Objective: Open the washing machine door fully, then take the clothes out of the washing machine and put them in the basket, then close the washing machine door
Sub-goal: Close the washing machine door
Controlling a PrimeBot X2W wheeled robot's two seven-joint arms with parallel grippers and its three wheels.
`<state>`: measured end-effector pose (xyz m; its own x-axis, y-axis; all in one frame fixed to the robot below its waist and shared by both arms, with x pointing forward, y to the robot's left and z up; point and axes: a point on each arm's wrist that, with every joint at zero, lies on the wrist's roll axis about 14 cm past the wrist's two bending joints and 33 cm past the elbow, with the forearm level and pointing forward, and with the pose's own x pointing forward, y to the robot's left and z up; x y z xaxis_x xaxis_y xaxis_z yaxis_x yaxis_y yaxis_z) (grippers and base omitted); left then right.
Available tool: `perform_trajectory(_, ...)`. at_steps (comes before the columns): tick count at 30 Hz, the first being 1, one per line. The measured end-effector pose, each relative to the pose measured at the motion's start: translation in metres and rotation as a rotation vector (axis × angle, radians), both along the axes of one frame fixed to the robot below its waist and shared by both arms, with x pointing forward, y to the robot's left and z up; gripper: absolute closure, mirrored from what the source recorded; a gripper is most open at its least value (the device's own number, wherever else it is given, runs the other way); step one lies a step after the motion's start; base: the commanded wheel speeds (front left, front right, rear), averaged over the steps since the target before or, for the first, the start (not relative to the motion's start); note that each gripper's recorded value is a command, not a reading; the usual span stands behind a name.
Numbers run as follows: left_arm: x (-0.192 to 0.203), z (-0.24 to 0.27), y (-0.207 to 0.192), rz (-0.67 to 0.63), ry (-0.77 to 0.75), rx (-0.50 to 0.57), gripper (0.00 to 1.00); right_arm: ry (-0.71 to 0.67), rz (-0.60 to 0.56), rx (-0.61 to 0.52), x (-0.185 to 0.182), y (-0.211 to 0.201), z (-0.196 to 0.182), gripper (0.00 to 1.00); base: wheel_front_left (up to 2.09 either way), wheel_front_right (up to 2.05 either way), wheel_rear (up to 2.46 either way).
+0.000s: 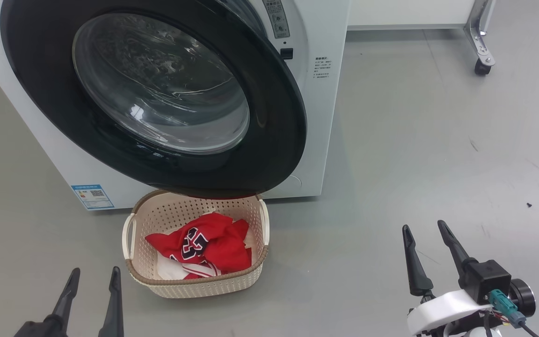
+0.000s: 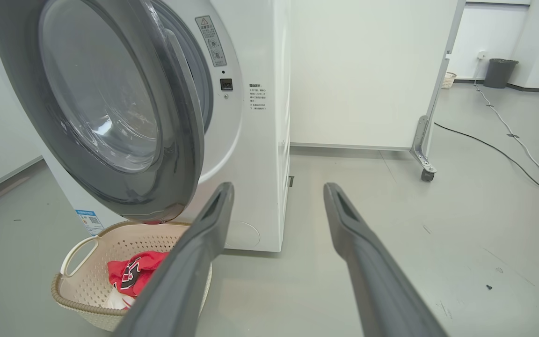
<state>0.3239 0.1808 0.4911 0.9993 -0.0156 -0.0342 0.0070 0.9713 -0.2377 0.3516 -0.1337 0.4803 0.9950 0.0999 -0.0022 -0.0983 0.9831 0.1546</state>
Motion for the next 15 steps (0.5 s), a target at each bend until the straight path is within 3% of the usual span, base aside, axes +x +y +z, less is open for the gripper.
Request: perform_trajectory(15,-0.0015,-0.0088,-0.0036,0.013,0.020,0.013,0.00,0.002,0.002,0.001,0.0005,0.0008,-0.0006,0.00,0.00,0.00,0.00)
